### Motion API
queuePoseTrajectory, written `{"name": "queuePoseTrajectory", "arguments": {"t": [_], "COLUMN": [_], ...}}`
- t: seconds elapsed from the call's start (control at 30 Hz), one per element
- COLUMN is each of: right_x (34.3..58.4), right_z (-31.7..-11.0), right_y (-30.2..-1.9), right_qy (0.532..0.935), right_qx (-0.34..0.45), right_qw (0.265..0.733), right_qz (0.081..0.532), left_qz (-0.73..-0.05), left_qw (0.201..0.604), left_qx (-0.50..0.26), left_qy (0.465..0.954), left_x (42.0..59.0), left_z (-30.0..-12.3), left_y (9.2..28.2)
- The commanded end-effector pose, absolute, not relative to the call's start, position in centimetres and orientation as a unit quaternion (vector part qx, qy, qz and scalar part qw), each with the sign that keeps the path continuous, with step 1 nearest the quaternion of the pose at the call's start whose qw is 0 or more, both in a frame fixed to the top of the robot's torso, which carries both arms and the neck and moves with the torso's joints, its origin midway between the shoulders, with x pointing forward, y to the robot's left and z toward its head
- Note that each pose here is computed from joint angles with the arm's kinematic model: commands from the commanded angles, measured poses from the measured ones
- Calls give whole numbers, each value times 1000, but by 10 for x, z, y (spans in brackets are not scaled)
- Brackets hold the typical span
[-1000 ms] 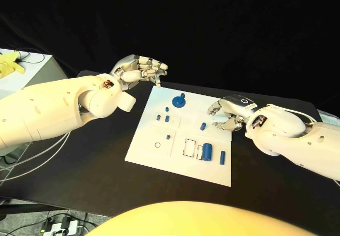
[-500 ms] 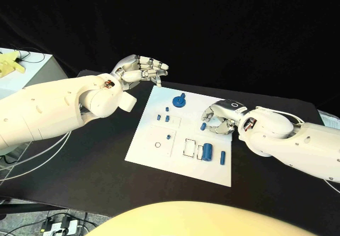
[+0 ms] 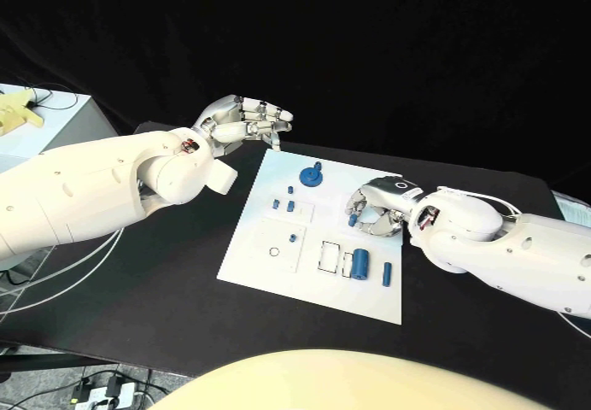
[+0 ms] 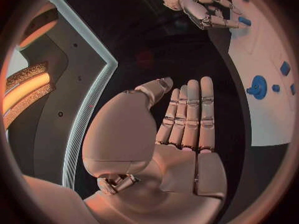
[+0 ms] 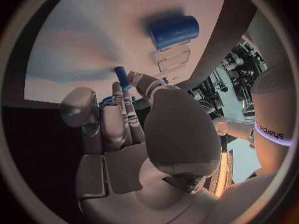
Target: Assemble the parts on the task board
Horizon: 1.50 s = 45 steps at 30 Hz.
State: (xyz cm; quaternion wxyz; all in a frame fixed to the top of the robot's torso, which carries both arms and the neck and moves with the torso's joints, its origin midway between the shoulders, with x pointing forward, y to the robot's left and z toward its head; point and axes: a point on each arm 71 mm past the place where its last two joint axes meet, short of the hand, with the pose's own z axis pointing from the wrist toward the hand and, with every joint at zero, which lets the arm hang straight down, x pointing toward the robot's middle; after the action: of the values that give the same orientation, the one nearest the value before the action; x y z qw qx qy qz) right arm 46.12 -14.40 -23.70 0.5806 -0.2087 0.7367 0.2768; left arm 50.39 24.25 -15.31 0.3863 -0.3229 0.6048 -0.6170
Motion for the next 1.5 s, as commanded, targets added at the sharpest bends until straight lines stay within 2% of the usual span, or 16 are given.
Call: {"name": "queuePoseTrajectory", "arguments": {"t": [0.03,0.6,0.9,1.1,1.27,1.5], "right_x": [461,462,461,453,443,431], "right_z": [-239,-240,-235,-225,-208,-194], "right_y": [-142,-139,-141,-144,-145,-127], "right_qy": [740,736,717,701,689,670], "right_qx": [-217,-213,-186,-163,-144,-150], "right_qw": [572,582,612,629,638,640], "right_qz": [280,273,276,292,313,345], "left_qz": [-622,-621,-621,-620,-619,-619], "left_qw": [381,380,380,381,382,380], "left_qx": [-318,-319,-319,-319,-320,-320], "left_qy": [605,607,607,607,607,608], "left_x": [503,503,503,503,503,503], "left_z": [-152,-153,-153,-153,-153,-153], "left_y": [241,241,242,243,245,244]}}
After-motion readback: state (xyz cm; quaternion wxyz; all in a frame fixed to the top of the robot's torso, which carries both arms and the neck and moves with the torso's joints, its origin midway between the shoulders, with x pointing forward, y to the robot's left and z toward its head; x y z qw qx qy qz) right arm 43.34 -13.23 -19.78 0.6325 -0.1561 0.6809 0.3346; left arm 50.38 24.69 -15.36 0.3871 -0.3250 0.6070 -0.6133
